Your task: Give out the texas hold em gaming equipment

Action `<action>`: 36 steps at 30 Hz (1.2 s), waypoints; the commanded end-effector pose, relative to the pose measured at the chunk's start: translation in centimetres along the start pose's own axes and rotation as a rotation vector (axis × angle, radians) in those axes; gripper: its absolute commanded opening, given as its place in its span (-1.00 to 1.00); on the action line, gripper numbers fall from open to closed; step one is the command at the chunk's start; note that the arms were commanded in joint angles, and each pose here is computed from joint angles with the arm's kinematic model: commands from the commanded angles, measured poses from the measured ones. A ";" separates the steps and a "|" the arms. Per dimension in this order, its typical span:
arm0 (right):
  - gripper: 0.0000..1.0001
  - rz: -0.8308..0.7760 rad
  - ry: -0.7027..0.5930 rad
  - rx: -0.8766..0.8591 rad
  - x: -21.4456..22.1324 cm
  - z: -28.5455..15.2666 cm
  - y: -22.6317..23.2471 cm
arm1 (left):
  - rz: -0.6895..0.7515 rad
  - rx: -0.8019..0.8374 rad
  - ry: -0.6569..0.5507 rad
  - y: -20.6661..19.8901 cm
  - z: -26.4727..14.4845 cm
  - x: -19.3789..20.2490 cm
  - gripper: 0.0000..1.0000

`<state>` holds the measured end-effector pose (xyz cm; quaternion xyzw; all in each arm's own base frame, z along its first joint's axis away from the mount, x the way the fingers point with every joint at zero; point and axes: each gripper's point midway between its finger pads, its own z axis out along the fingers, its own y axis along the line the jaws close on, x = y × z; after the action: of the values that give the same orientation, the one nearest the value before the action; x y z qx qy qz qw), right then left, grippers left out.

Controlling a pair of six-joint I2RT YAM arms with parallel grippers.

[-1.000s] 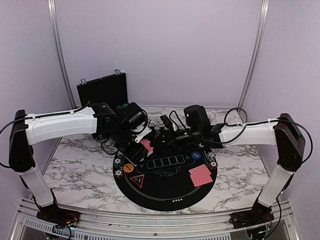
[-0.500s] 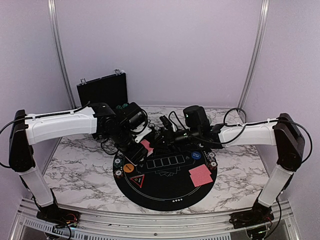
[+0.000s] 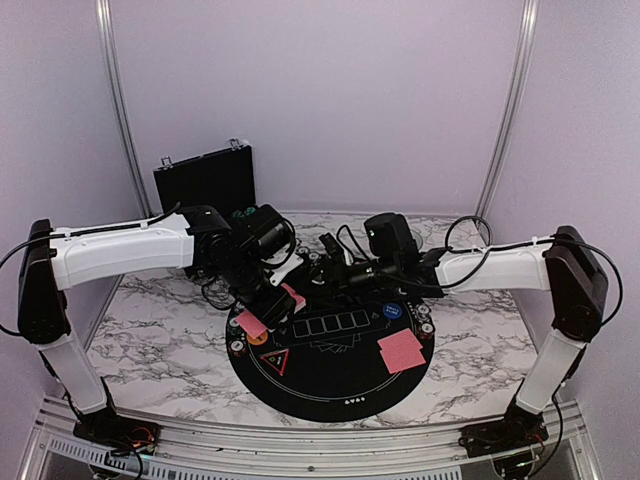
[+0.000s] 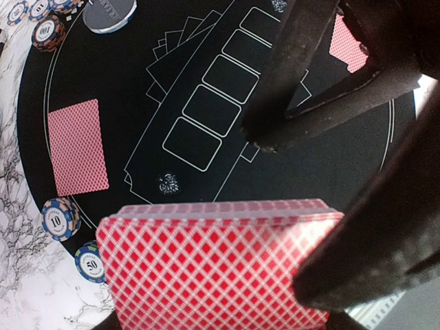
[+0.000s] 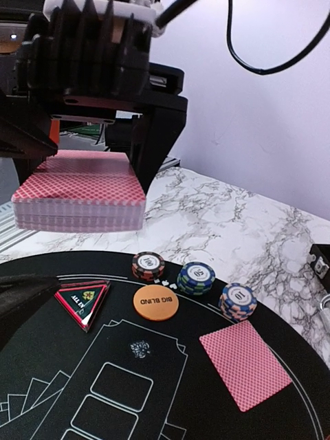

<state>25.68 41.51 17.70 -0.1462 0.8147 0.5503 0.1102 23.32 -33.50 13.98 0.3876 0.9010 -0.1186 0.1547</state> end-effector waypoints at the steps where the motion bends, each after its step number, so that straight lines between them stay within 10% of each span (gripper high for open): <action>1: 0.14 -0.010 0.011 -0.010 -0.2 0.9 0.2 | 0.005 0.020 -0.066 -0.6 -2.0 -1.1 0.00; 21: 0.20 -0.090 -0.179 0.188 -0.2 -3.5 -2.6 | -0.068 0.013 0.079 0.4 0.5 0.7 0.01; 36: -0.73 -0.685 -0.061 0.282 7.6 2.4 8.7 | -0.170 -0.030 0.166 2.7 2.4 1.4 0.00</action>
<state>16.14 43.56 21.37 -0.3208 0.7916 0.4261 0.2981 24.66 -31.74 10.68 0.3278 0.9368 -0.0909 0.0820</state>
